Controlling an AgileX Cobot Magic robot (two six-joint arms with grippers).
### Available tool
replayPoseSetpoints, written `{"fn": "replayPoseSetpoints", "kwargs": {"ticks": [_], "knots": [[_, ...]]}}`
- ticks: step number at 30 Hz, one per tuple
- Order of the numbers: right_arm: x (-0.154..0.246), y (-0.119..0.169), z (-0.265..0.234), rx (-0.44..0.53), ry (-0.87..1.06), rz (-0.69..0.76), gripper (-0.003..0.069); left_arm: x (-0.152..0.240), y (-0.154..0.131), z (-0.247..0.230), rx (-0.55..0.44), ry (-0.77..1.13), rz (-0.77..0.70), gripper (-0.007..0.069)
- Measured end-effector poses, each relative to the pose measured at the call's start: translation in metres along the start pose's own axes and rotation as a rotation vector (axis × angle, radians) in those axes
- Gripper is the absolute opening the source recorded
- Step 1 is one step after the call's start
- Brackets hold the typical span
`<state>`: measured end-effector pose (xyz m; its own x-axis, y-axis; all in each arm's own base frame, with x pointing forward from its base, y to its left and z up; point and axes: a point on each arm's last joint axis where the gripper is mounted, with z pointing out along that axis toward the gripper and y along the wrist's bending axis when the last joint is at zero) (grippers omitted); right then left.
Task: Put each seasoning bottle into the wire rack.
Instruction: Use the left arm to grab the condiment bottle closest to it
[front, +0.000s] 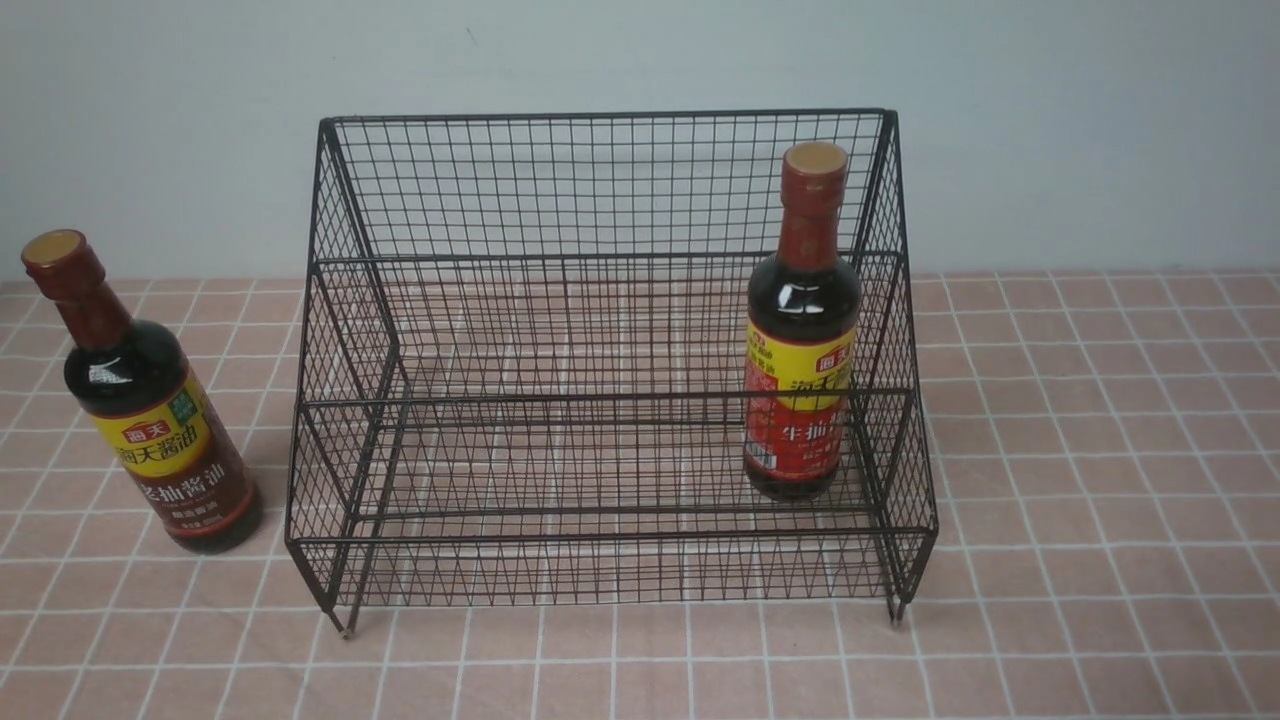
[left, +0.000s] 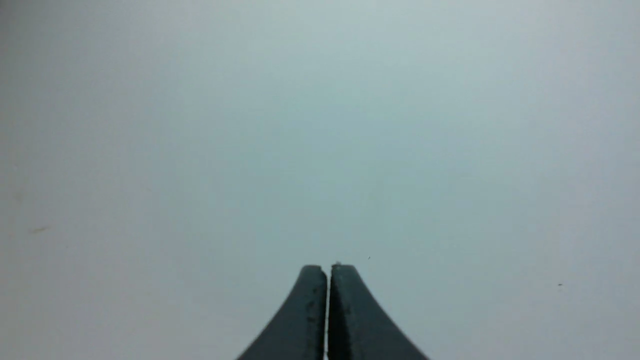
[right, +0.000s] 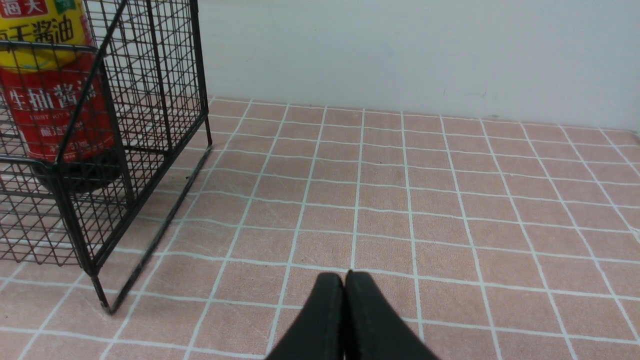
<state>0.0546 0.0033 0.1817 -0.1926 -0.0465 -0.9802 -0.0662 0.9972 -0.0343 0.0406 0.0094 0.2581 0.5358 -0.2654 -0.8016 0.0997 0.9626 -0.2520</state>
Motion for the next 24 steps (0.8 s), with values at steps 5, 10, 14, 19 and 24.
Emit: {"fn": "replayPoseSetpoints", "kwargs": {"ticks": [5, 10, 14, 19, 24], "knots": [[0.0, 0.0, 0.0, 0.001, 0.0, -0.003, -0.0014, -0.015, -0.013, 0.026, 0.048, 0.137, 0.145, -0.0002], [0.0, 0.0, 0.0, 0.001, 0.001, 0.0, -0.0014, -0.006, -0.019, 0.066, 0.055, 0.304, 0.262, 0.0055], [0.0, 0.0, 0.0, 0.001, 0.001, 0.0, -0.0014, 0.011, -0.02, 0.095, 0.057, 0.422, 0.282, 0.0162], [0.0, 0.0, 0.0, 0.001, 0.001, 0.0, -0.0014, 0.03, -0.016, 0.132, -0.046, 0.469, 0.252, 0.0363], [0.0, 0.0, 0.0, 0.001, 0.001, 0.0, -0.0014, 0.043, -0.004, 0.156, -0.196, 0.451, 0.263, 0.0518]]}}
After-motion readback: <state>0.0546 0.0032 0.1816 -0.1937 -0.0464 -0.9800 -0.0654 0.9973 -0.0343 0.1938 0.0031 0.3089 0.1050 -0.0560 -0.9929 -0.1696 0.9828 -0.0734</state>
